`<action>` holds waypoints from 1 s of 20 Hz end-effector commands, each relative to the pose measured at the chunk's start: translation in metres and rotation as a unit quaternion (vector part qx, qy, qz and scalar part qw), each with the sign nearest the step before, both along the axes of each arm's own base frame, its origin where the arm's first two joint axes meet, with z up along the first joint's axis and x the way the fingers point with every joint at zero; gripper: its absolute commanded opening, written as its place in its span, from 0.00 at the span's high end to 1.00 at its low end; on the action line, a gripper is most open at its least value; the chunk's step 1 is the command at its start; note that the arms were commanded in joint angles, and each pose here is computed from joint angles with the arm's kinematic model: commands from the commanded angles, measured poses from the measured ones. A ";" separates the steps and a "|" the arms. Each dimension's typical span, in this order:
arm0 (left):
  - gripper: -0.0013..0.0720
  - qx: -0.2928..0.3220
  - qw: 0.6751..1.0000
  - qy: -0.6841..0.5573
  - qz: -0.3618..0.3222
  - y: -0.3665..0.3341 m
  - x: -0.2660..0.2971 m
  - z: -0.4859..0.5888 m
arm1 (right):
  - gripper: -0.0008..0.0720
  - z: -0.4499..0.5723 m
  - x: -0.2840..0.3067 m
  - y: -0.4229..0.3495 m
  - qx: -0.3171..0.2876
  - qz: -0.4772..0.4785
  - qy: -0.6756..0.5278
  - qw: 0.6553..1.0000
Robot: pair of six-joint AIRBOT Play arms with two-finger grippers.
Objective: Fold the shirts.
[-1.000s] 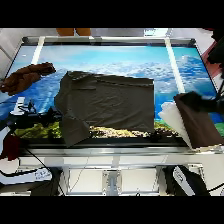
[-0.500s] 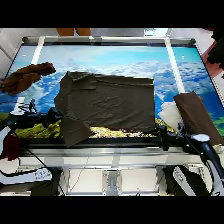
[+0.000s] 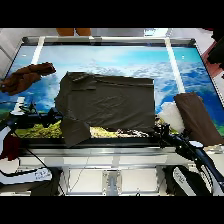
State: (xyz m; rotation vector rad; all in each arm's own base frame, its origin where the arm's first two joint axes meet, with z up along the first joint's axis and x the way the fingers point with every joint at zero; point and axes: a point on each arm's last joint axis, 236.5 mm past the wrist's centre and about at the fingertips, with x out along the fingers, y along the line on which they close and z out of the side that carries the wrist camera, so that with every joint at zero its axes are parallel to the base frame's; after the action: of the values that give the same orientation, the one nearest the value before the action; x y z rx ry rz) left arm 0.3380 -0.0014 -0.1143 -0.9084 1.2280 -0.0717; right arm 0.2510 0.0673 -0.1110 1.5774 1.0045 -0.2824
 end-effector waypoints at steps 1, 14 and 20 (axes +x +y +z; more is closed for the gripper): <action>0.96 0.000 1.000 -0.002 -0.002 0.000 0.000 0.001 | 0.55 -0.006 0.007 -0.003 -0.034 -0.015 -0.005 0.999; 0.96 0.197 0.874 -0.437 -0.079 0.004 0.030 0.376 | 0.95 0.377 0.078 -0.007 -0.316 0.174 -0.513 0.779; 0.97 0.348 0.659 -0.663 0.067 -0.017 -0.105 0.601 | 0.95 0.533 -0.033 -0.042 -0.631 0.097 -0.463 0.615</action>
State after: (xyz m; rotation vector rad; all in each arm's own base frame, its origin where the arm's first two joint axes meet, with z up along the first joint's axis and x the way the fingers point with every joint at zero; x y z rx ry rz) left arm 0.3057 -0.0012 0.3912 -0.1698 0.0538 -0.1863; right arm 0.2698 0.0393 0.3692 0.3767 0.0496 0.2856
